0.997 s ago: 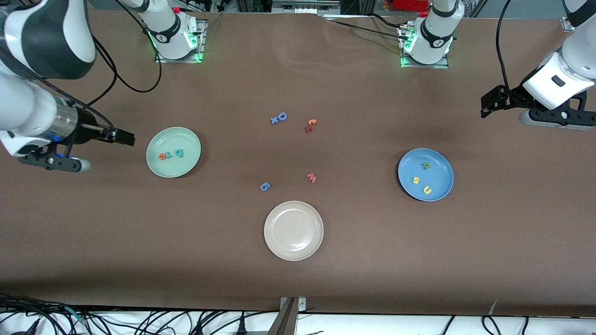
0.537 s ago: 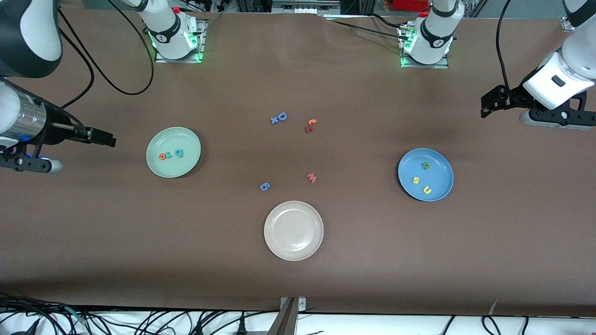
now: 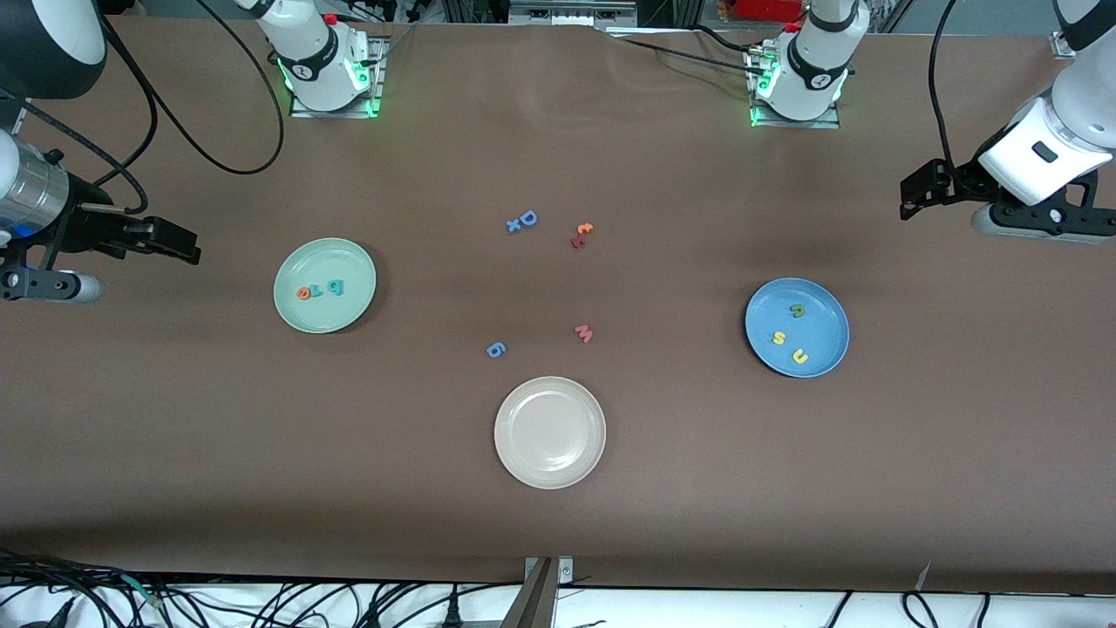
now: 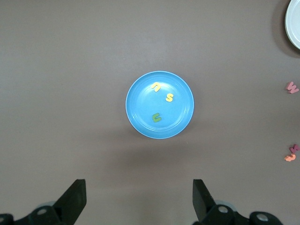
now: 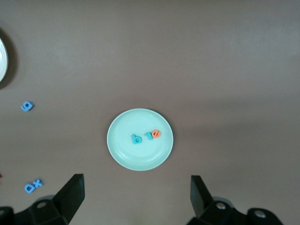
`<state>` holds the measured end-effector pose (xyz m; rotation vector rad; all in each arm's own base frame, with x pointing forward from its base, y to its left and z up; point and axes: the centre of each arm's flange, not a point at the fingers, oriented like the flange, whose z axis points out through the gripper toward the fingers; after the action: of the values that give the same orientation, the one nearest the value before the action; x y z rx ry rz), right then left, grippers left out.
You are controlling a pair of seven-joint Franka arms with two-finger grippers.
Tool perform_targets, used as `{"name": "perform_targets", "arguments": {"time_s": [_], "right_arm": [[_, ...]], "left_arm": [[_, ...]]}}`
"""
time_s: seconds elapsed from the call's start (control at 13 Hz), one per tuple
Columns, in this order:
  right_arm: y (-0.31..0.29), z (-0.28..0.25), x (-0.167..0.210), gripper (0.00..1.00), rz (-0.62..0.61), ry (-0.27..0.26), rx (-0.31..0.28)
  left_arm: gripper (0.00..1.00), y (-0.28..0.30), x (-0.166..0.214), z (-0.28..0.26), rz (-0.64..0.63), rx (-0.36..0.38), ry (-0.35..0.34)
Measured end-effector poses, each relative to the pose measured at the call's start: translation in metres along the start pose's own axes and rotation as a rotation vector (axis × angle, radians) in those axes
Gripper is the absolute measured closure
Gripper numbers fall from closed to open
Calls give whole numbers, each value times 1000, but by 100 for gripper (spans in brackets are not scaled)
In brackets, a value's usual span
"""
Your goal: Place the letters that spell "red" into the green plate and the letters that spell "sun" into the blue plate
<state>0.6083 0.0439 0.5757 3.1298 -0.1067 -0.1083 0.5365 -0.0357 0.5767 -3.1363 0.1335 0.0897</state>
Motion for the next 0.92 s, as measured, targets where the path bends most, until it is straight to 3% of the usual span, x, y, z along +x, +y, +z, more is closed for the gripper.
{"name": "perform_targets", "arguments": {"time_s": [0.92], "right_arm": [[-4,0,-4,0,-7,27,1]], "left_arm": [[0,0,0,0,0,0,-1]]}}
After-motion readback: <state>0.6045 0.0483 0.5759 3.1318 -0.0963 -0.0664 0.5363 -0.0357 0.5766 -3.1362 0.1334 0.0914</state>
